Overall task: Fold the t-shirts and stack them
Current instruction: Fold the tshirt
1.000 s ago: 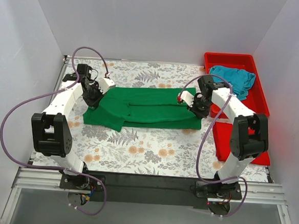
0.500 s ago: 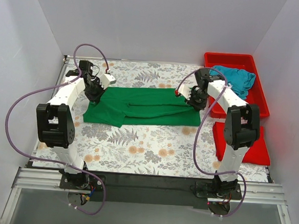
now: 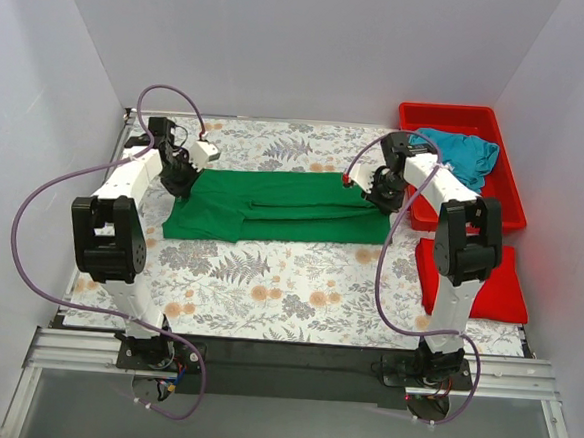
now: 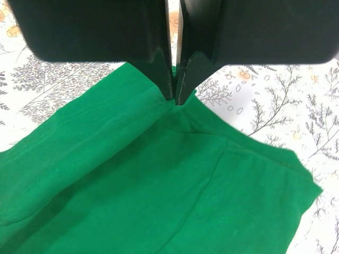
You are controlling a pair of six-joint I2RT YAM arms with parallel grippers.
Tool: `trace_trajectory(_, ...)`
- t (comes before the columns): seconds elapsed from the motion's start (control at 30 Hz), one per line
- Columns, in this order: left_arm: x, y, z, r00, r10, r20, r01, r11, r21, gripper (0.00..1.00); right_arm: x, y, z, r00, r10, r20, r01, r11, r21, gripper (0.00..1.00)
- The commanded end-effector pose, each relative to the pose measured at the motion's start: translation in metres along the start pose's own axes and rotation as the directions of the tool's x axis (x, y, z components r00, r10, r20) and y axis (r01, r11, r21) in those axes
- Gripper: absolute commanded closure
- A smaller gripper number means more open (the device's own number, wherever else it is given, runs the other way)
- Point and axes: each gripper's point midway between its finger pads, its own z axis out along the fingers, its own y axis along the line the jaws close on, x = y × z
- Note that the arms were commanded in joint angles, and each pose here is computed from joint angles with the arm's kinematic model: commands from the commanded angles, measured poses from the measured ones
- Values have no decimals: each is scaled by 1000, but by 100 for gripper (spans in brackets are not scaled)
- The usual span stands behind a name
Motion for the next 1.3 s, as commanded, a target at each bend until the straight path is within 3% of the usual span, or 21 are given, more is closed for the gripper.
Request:
trace_trajectory(0.0, -14, 15, -9, 999, -4, 50, 6, 999, -40, 100, 3, -11, -5, 997, -80, -20, 80, 997, 6, 99)
trace_trajectory(0.9, 5, 24, 20, 998, -57, 11, 57, 998, -38, 100, 0, -35, 18, 998, -44, -41, 45, 999, 10, 98)
trace_trajectory(0.97, 4, 27, 23, 995, -98, 11, 98, 994, -49, 98, -5, -42, 15, 999, -18, -35, 19, 999, 30, 90)
trace_trajectory(1.0, 6, 29, 26, 993, -120, 5, 120, 991, -55, 94, -6, -43, 13, 999, 12, -31, -11, 999, 40, 78)
trace_trajectory(1.1, -1, 41, 13, 970, -237, 50, 241, 968, -76, 77, -13, -48, 0, 997, 79, -2, -79, 994, 76, 64)
trace_trajectory(1.17, -4, 53, -6, 939, -326, 114, 333, 941, -51, 72, -20, -41, -16, 987, 150, 57, -154, 985, 78, 62)
trace_trajectory(1.27, 5, 37, -24, 886, -449, 116, 447, 893, 48, 63, -23, -14, -25, 966, 236, 109, -240, 971, 17, 58)
